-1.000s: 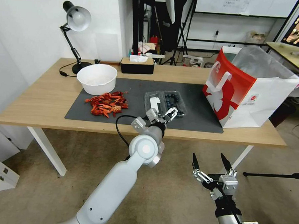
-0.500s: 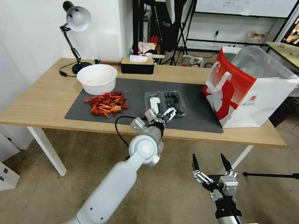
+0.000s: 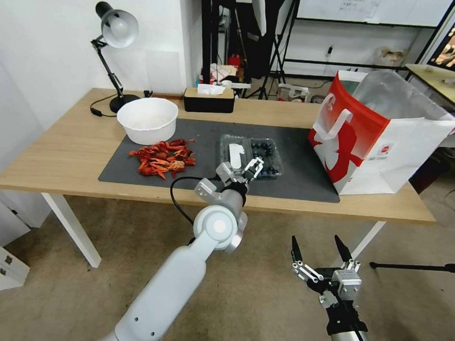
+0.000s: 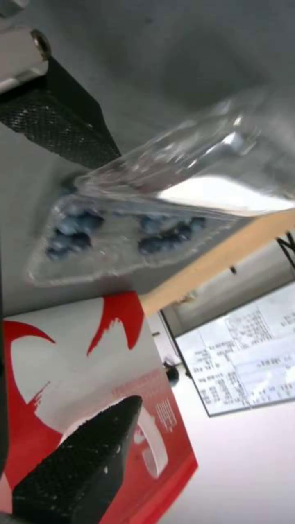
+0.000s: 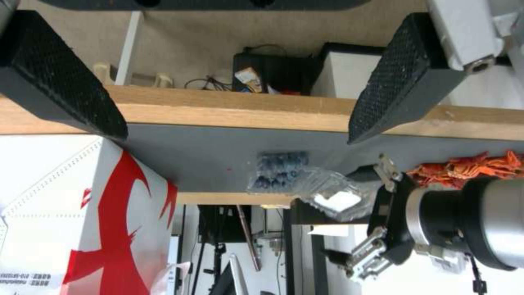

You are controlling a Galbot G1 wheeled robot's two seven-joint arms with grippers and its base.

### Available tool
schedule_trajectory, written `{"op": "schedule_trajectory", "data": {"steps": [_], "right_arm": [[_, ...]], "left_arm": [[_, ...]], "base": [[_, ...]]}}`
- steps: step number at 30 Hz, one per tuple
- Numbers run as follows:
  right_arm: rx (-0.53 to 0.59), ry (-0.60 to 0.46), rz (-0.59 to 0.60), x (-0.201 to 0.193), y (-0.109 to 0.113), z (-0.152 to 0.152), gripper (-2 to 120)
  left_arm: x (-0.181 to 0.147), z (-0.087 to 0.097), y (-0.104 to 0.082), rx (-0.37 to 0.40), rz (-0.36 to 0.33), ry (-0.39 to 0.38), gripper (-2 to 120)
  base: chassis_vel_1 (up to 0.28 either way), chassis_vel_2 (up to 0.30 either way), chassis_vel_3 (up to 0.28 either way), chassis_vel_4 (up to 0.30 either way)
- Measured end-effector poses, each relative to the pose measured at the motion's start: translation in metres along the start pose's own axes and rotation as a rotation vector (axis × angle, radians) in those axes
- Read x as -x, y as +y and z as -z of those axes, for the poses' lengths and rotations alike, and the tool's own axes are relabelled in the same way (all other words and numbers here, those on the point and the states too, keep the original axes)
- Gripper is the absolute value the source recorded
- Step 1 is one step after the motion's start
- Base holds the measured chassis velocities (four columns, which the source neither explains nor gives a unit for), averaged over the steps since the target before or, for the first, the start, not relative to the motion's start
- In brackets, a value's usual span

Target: Close the takeout container lid, then place the container into the takeout bag.

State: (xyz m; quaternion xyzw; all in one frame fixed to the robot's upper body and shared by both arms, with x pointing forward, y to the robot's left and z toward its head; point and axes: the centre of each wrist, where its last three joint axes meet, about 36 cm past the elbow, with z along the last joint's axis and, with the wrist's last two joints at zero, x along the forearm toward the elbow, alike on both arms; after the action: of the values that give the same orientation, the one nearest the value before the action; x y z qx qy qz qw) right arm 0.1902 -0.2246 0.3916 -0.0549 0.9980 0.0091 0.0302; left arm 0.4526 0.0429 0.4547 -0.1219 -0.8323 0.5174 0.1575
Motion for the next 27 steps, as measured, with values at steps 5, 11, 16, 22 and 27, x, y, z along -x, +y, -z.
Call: {"op": "schedule_trajectory", "data": {"steps": [5,11,16,22,27], "right_arm": [[0.000,-0.001,0.003,0.000,0.000,0.000,100],[-0.001,-0.002,0.004,-0.001,0.000,-0.001,100],[-0.002,-0.002,0.005,-0.003,0.001,-0.001,100],[-0.004,-0.004,0.007,-0.003,0.001,0.000,100],[-0.006,-0.007,0.008,-0.004,0.002,0.001,100]], "left_arm": [[-0.004,-0.004,0.007,0.109,-0.044,-0.057,100],[-0.003,-0.007,0.019,0.233,-0.088,-0.114,100],[-0.004,-0.007,0.022,0.261,-0.150,-0.121,100],[-0.003,-0.007,0.019,0.261,-0.209,-0.113,100],[0.000,-0.004,0.019,0.272,-0.292,-0.091,100]], "base": [[0.000,0.000,0.000,0.000],[0.000,0.000,0.000,0.000],[0.000,0.000,0.000,0.000],[0.000,0.000,0.000,0.000],[0.000,0.000,0.000,0.000]]}}
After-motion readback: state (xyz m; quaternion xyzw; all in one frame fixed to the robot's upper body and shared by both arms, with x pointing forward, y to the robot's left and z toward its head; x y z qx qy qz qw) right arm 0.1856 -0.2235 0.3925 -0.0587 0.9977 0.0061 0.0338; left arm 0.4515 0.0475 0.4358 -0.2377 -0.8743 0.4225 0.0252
